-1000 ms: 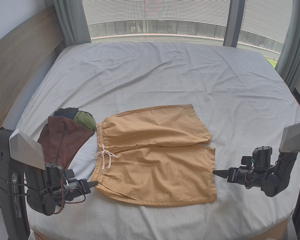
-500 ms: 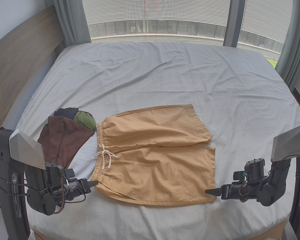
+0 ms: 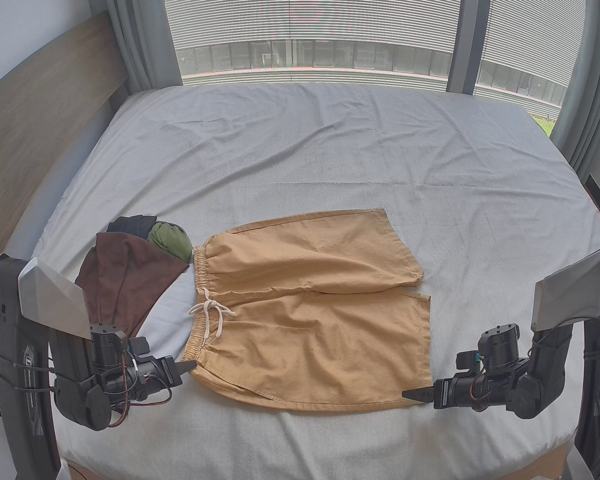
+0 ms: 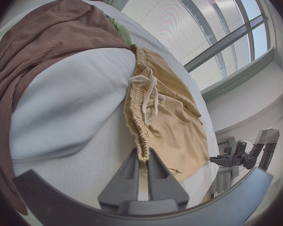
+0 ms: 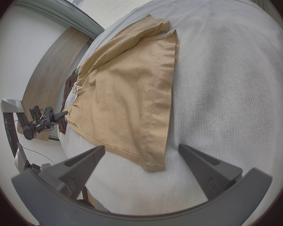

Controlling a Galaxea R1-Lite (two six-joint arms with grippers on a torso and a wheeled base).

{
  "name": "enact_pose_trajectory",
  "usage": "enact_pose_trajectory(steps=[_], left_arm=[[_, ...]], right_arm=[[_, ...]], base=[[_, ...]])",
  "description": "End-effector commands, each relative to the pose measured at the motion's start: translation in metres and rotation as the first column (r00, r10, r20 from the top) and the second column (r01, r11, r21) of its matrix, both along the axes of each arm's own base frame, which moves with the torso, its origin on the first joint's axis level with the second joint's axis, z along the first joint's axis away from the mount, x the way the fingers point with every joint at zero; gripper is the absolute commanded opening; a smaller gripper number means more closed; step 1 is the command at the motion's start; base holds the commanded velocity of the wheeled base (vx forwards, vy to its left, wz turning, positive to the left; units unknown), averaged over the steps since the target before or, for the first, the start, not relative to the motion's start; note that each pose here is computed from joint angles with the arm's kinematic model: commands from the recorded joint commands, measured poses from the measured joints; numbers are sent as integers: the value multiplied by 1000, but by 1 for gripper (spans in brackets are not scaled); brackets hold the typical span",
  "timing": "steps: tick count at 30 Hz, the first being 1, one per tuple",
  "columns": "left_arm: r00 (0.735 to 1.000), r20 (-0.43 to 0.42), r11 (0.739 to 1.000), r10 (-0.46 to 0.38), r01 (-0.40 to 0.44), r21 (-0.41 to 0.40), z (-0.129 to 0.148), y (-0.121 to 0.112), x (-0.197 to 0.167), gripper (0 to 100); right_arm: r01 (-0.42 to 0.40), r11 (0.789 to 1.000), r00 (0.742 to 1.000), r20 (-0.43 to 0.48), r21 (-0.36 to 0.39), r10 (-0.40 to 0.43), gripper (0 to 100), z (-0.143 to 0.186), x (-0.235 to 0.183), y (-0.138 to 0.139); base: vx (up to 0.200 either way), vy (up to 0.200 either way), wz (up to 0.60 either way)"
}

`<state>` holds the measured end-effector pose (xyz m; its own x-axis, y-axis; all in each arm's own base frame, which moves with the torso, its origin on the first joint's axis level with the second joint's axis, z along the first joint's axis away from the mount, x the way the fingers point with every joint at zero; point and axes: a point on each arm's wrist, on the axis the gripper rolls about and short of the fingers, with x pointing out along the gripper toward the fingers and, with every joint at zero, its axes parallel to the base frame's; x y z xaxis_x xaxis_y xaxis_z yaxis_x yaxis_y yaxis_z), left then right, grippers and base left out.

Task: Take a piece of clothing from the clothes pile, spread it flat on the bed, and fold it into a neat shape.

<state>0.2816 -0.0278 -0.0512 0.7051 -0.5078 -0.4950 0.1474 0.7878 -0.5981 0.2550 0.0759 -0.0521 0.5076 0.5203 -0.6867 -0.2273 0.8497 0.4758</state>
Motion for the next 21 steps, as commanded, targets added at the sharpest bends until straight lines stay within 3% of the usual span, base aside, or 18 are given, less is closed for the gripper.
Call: enact_pose_trajectory(steps=[1,9,14,21], left_arm=[[1000,3,1000,0,0,1,0,0,0,0],[1000,5,1000,1,-1,-1,0,0,1,0],[1000,9,1000,2,-2,-10,3,1,1,0],[999,13,999,-29,30,-33,23,0,-16,0]], right_arm=[[-1,1000,1000,-5,-2,1,0,-4,0,0],[3,1000,999,38,9,-3,0,-8,-3,-2],[10,1000,1000,20,3,-10,0,-6,-9,-5],[38,999,999,17,-2,-38,0,4,-17,-15]], base=[[0,0,0],[0,0,0],[0,0,0],[0,0,0]])
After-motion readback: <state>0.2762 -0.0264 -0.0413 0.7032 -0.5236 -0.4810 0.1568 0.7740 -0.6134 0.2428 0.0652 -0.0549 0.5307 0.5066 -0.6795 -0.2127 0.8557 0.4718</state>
